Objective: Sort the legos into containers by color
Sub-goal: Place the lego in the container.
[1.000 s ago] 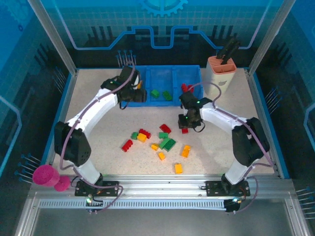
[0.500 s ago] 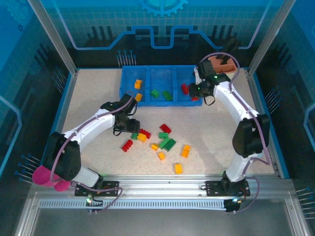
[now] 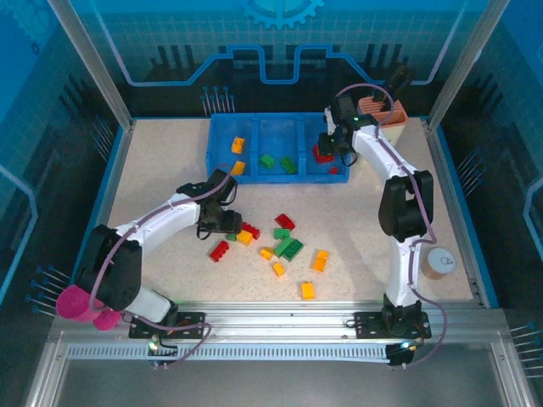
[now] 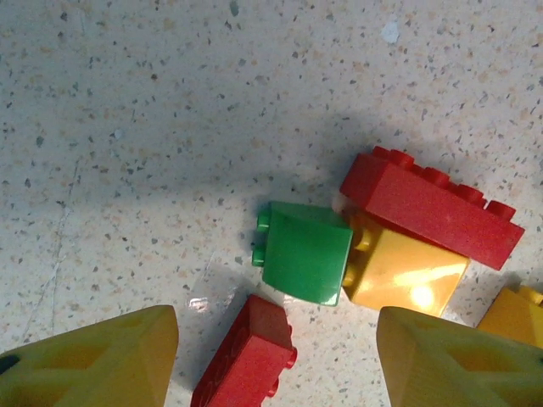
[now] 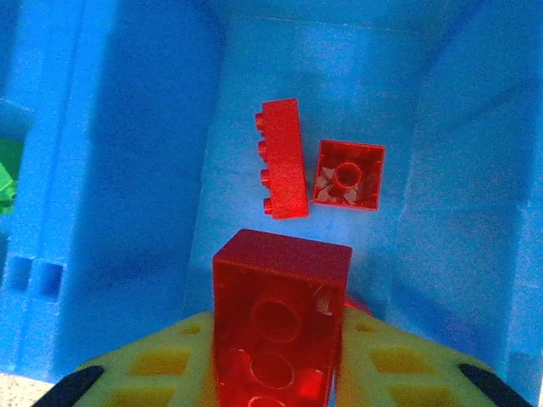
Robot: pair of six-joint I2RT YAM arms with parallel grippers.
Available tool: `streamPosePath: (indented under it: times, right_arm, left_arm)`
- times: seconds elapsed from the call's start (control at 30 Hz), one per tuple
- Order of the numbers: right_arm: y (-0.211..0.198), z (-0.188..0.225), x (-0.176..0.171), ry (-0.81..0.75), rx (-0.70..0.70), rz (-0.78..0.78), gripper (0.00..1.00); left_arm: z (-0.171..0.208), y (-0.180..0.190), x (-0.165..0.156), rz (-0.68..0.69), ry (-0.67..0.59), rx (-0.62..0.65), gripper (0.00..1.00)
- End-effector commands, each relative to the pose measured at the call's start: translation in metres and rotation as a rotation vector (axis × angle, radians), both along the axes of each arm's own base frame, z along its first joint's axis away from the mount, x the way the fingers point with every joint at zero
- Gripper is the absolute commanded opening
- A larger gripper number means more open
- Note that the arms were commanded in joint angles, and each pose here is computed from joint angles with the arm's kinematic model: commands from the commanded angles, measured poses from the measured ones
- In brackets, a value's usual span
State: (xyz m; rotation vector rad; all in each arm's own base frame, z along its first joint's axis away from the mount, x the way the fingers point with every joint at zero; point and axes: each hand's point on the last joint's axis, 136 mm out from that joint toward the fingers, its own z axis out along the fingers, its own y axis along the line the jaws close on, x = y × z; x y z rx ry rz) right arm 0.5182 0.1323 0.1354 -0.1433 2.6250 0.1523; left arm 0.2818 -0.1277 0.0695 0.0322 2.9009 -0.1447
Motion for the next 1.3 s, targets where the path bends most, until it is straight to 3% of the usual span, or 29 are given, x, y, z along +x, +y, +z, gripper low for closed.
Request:
streamPosePath:
  times: [0.0, 0.63, 1.0, 1.27]
  right_arm:
    - [-0.007, -0.002, 0.006, 0.007, 0.008, -0.006, 0.33]
    - [-0.006, -0.044, 0.014, 0.085, 0.017, -0.001, 0.42]
    - [-0.008, -0.030, 0.018, 0.054, 0.012, 0.011, 0.53]
    - [-0.009, -0.018, 0.021, 0.033, 0.015, 0.009, 0.56]
  left_arm:
    - [-0.012, -0.004, -0.003, 0.005, 0.027, -0.009, 0.65]
    - [-0.040, -0.004, 0.000, 0.004, 0.087, 0.025, 0.65]
    - [-0.050, -0.005, 0.000, -0.002, 0.120, 0.041, 0.63]
    - [-0.059, -0.002, -0.007, 0.004, 0.157, 0.057, 0.54]
